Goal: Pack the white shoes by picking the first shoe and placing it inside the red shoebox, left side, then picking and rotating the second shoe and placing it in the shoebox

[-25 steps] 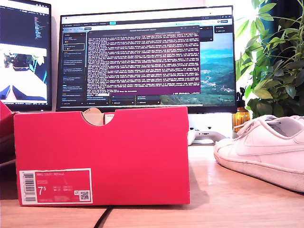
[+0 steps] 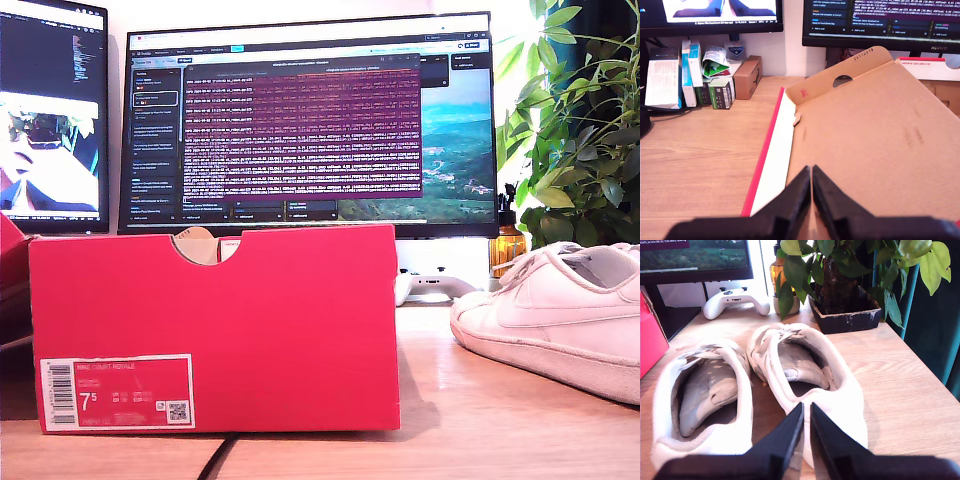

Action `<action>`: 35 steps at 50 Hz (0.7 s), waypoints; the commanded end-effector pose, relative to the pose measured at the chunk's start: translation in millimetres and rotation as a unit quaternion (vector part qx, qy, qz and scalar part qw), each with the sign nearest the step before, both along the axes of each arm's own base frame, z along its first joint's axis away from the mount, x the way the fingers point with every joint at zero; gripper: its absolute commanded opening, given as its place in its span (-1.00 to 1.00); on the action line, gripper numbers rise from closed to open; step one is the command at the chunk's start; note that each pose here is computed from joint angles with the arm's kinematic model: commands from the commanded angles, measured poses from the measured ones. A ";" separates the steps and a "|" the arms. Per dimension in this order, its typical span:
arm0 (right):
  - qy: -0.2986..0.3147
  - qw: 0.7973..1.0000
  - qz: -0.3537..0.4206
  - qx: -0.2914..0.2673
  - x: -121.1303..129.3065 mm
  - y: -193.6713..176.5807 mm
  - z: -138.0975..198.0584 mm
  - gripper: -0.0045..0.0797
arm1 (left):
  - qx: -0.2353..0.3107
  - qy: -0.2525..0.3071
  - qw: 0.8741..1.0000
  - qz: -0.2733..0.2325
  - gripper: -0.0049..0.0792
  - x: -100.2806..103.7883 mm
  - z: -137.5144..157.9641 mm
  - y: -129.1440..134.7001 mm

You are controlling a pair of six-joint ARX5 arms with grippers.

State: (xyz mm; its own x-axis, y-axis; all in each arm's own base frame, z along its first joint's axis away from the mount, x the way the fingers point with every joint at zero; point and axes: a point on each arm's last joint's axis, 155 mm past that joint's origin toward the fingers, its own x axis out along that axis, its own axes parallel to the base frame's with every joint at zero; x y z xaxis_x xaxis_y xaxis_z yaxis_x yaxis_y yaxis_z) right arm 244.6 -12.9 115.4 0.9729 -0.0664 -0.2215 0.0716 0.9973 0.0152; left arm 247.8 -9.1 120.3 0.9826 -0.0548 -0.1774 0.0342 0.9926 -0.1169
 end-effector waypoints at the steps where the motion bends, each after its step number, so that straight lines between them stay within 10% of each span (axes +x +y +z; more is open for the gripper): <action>1: -0.014 1.000 0.005 0.000 0.7 2.2 7.9 -0.92 | -0.004 0.020 1.000 0.001 -0.93 -0.6 -17.2 0.3; 18: -0.033 0.999 0.008 0.031 2.4 5.6 16.5 -0.92 | -0.014 -0.015 1.000 0.001 -0.93 2.6 0.0 -0.4; 35: -0.207 0.973 0.072 0.065 -0.2 27.5 107.9 -0.92 | -0.065 -0.150 0.984 -0.074 -0.93 -0.8 72.1 -27.5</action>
